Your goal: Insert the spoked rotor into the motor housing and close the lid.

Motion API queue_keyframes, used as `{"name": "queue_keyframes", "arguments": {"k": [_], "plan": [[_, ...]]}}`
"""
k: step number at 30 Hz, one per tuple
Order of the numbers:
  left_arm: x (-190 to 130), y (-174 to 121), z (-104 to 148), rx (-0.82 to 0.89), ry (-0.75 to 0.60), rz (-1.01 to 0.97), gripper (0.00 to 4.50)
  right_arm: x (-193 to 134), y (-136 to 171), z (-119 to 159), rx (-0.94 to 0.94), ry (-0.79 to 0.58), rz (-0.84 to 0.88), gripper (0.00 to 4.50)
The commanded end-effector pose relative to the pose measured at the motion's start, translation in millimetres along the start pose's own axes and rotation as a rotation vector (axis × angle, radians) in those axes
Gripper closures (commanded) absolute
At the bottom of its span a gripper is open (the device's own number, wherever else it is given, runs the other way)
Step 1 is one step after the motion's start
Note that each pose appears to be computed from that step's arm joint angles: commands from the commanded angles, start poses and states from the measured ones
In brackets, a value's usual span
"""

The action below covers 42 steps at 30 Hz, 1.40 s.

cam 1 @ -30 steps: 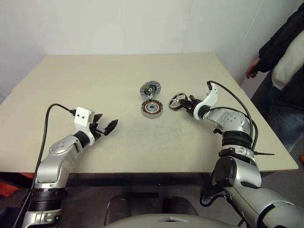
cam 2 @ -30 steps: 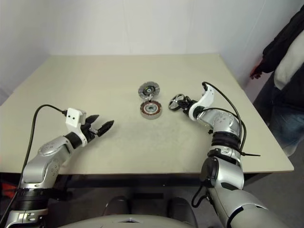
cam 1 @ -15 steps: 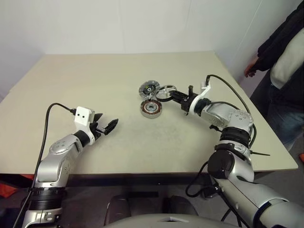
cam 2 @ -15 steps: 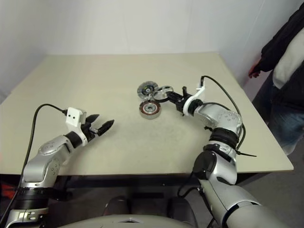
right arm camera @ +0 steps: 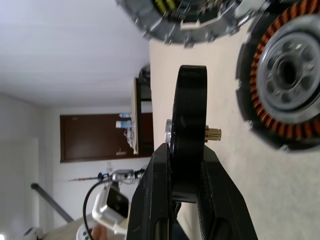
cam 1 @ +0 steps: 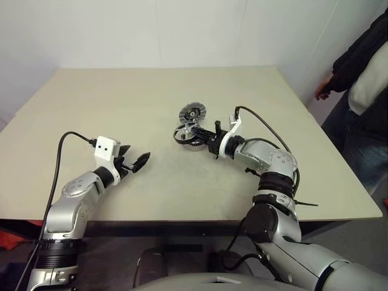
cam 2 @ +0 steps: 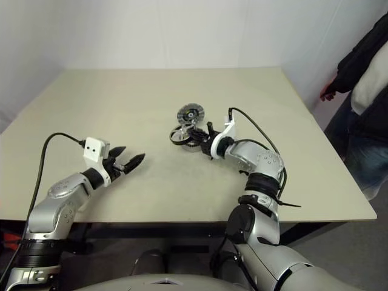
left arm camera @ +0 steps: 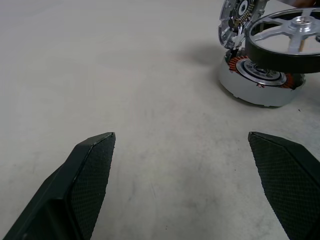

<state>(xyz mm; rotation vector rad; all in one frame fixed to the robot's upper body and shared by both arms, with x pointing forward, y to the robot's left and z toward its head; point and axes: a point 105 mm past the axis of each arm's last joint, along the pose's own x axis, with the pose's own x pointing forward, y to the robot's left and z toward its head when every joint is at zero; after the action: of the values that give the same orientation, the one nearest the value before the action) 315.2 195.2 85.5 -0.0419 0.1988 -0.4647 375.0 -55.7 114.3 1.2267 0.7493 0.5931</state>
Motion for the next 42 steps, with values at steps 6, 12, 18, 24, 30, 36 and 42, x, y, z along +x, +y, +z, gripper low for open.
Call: {"name": "queue_keyframes", "arguments": {"k": [6,12,18,24,30,36,42], "plan": [[-4,2,14,0.033,-0.035,0.008,0.00,8,10,15,-0.041,-0.052,0.012,4.15],[-4,2,14,0.035,-0.035,0.009,0.00,18,11,14,-0.032,-0.061,0.011,4.15],[-4,2,14,0.035,-0.033,0.009,0.00,23,12,22,-0.031,-0.091,0.012,4.15],[-4,2,14,0.036,-0.035,0.012,0.00,22,3,26,-0.041,-0.103,-0.016,4.15],[-4,2,14,0.036,-0.035,0.013,0.00,18,-3,32,-0.039,-0.122,-0.033,4.15],[-4,2,14,0.039,-0.035,0.009,0.00,16,-15,30,-0.048,-0.124,-0.067,4.15],[-4,3,14,0.043,-0.035,0.009,0.00,16,-26,29,-0.074,-0.123,-0.112,3.11]]}}
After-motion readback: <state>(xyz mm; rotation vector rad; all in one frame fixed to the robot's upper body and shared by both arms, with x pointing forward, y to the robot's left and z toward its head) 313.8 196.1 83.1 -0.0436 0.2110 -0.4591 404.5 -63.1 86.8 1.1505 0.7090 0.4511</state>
